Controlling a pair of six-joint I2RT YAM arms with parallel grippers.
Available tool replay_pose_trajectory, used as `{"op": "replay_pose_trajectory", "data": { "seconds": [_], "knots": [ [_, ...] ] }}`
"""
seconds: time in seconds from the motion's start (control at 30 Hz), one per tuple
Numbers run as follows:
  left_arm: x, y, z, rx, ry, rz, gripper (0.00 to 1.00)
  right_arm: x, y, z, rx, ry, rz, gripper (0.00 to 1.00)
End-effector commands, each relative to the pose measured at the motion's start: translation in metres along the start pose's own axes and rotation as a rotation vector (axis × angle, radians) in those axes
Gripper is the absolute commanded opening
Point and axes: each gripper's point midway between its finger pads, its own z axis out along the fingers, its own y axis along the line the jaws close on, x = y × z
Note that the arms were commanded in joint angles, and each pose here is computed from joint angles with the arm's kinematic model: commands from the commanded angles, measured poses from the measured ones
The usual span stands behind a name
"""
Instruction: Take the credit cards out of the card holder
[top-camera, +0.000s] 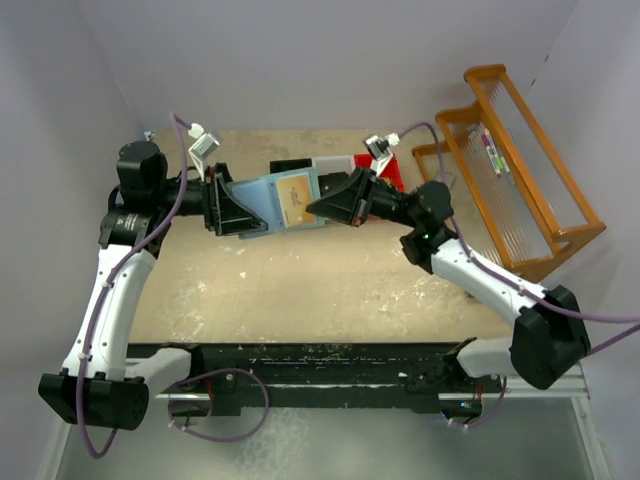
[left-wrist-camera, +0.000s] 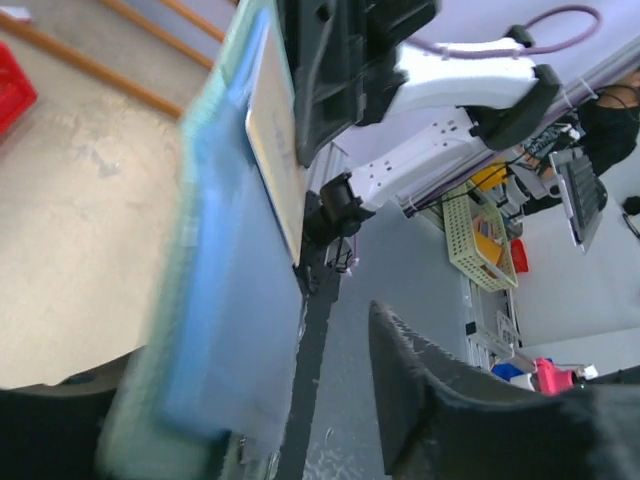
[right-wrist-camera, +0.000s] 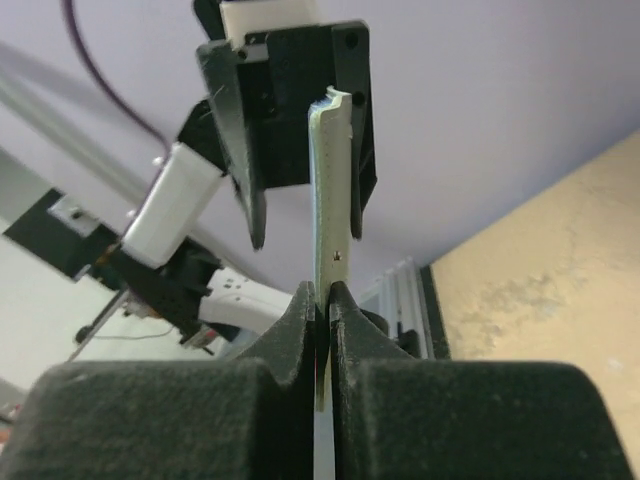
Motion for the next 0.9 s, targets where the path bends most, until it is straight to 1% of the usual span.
{"op": "replay_pose_trajectory", "data": {
  "seconds": [0.0, 0.07, 0.13, 0.23, 0.37, 0.47, 0.6, 0.73, 0.87],
  "knots": [
    [0.01, 0.016, -0.004, -0.087, 0.046, 0.121, 0.65, -0.009, -0.017, -0.001, 0.258, 0.166, -0.251, 0.0],
    [0.012, 0.02, -0.006, -0.115, 0.063, 0.151, 0.71, 0.006, -0.028, -0.012, 0.32, 0.281, -0.255, 0.0],
    [0.012, 0.023, -0.007, -0.133, 0.079, 0.177, 0.72, 0.013, -0.031, -0.018, 0.341, 0.349, -0.265, 0.0],
    [0.008, 0.025, -0.009, -0.154, 0.085, 0.218, 0.72, 0.03, -0.03, -0.023, 0.297, 0.464, -0.289, 0.0],
    [0.008, 0.03, -0.011, -0.181, 0.088, 0.255, 0.72, 0.048, -0.023, -0.023, 0.263, 0.562, -0.314, 0.0],
    [0.012, 0.031, -0.01, -0.171, 0.096, 0.265, 0.72, 0.058, -0.018, -0.02, 0.227, 0.616, -0.331, 0.0],
    [0.023, 0.026, -0.008, -0.099, 0.1, 0.255, 0.72, 0.071, -0.016, -0.007, 0.193, 0.667, -0.339, 0.0],
    [0.038, 0.023, -0.004, -0.047, 0.115, 0.225, 0.67, 0.076, -0.019, 0.007, 0.17, 0.7, -0.347, 0.0],
    [0.051, 0.024, -0.002, -0.039, 0.153, 0.207, 0.64, 0.079, -0.019, 0.018, 0.142, 0.721, -0.35, 0.0]
  ]
}}
